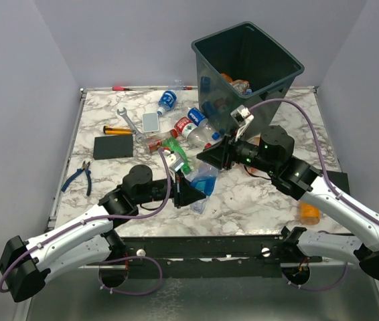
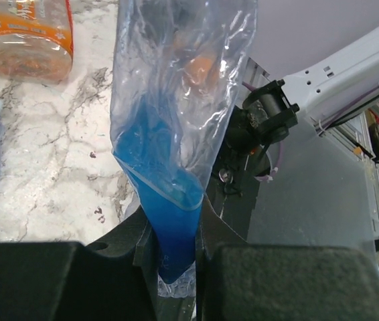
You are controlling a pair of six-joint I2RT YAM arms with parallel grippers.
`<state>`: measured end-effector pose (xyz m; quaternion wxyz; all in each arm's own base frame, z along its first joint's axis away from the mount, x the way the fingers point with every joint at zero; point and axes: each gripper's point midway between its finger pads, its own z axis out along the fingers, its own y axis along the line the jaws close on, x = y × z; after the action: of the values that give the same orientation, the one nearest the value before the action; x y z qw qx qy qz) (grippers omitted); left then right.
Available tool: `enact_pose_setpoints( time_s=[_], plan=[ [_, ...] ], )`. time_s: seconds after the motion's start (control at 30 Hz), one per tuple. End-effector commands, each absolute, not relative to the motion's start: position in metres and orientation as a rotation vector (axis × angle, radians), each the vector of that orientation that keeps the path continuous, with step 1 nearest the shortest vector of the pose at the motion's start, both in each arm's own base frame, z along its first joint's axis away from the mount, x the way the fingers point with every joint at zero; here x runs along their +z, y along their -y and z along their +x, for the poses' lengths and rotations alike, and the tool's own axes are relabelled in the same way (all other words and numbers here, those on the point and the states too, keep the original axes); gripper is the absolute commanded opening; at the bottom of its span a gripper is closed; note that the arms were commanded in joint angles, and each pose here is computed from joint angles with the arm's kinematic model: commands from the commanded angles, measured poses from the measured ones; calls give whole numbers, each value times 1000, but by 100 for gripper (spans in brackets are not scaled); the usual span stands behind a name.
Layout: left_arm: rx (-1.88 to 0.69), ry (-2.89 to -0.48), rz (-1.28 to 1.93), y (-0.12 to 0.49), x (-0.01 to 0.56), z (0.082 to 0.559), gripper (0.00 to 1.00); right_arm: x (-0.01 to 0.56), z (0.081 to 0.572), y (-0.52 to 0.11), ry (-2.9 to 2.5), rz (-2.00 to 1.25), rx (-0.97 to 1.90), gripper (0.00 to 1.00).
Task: Put the plastic bottles in the bin
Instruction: Place the plastic bottle in the trash bin.
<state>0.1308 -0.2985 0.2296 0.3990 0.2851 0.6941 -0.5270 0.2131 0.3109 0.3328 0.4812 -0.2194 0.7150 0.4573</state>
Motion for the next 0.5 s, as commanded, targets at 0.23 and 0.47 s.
enact_pose_setpoints(
  time_s=[0.23, 0.47],
  plan=[
    [-1137, -1544, 489, 265, 285, 165, 99, 392, 227, -281, -1707, -532, 899, 0],
    [-823, -1405, 251, 198, 295, 196, 99, 538, 273, -207, -1425, -217, 515, 0]
  ],
)
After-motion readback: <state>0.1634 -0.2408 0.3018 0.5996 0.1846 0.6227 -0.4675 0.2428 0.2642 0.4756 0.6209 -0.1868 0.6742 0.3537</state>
